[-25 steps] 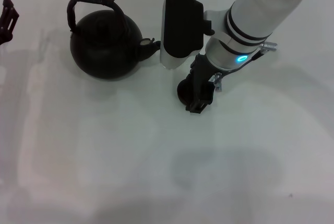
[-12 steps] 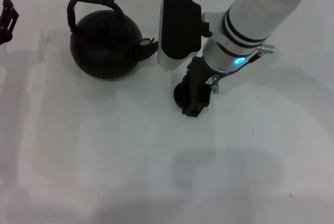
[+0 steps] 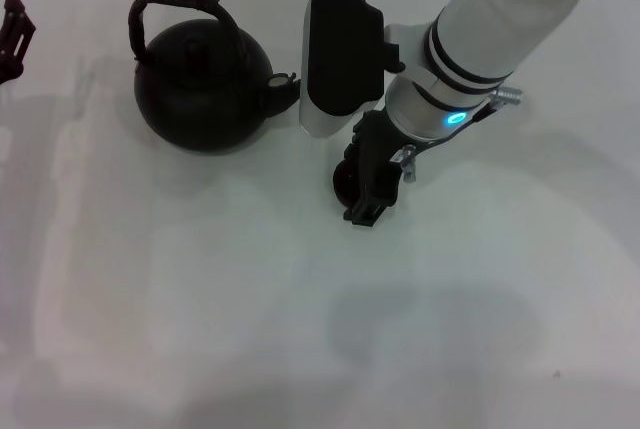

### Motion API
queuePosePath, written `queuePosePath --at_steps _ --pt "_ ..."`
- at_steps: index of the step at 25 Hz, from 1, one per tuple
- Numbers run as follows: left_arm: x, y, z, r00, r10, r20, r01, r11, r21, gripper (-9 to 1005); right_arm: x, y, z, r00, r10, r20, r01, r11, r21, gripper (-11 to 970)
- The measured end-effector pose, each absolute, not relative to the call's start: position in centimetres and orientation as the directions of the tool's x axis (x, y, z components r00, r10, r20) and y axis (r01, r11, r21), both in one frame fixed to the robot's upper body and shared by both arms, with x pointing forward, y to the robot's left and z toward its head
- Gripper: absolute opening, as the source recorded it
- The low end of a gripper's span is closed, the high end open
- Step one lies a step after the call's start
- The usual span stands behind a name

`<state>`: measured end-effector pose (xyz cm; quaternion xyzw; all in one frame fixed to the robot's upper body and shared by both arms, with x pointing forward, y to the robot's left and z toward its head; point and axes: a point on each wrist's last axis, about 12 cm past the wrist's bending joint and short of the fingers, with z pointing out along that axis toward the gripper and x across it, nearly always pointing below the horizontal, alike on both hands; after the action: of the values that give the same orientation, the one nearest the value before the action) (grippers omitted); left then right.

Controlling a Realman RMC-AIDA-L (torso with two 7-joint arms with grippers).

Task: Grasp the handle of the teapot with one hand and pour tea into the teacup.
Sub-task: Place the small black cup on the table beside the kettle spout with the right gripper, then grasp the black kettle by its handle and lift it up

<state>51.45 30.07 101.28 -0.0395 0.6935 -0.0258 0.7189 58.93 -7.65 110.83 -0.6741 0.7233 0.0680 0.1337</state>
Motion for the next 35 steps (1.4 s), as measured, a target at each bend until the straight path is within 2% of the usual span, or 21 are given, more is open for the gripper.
queuePosePath --at_steps 7,15,19,22,26,29,32,35 --pt "51.4 30.1 101.3 0.036 -0.092 -0.995 -0.019 0.996 -0.093 846 59.0 -8.0 111.1 -0.095 -0.935 -0.342 -0.99 0.123 -0.061 842" --pt "51.4 30.2 101.2 0.035 -0.086 -0.996 -0.021 0.996 -0.087 846 59.8 -10.1 112.1 -0.189 -0.841 -0.507 -0.976 0.216 0.004 843" --pt "51.4 30.4 101.3 0.037 -0.082 -0.996 -0.023 0.996 -0.083 847 60.5 -12.0 112.3 -0.29 -0.771 -0.567 -0.947 0.315 0.056 842" --pt "51.4 30.4 101.3 0.037 -0.082 -0.996 -0.023 0.996 -0.083 847 61.5 -14.3 112.5 -0.42 -0.655 -0.628 -0.888 0.44 0.134 840" --pt "51.4 30.4 101.3 0.04 -0.082 -0.996 -0.022 0.996 -0.083 847 62.7 -18.8 112.8 -0.625 -0.345 -0.701 -0.724 0.593 0.353 838" --pt "51.4 30.3 101.4 0.047 -0.082 -0.996 -0.02 0.996 -0.083 847 62.8 -22.9 112.7 -0.717 -0.011 -0.697 -0.553 0.617 0.56 836" --pt "51.4 30.3 101.4 0.048 -0.083 -0.995 -0.018 0.996 -0.084 846 62.2 -26.9 111.4 -0.712 0.334 -0.618 -0.38 0.556 0.739 835" --pt "51.5 30.2 101.4 0.048 -0.084 -0.995 -0.014 0.996 -0.085 846 60.4 -30.0 109.5 -0.573 0.61 -0.547 -0.291 0.473 0.832 833"
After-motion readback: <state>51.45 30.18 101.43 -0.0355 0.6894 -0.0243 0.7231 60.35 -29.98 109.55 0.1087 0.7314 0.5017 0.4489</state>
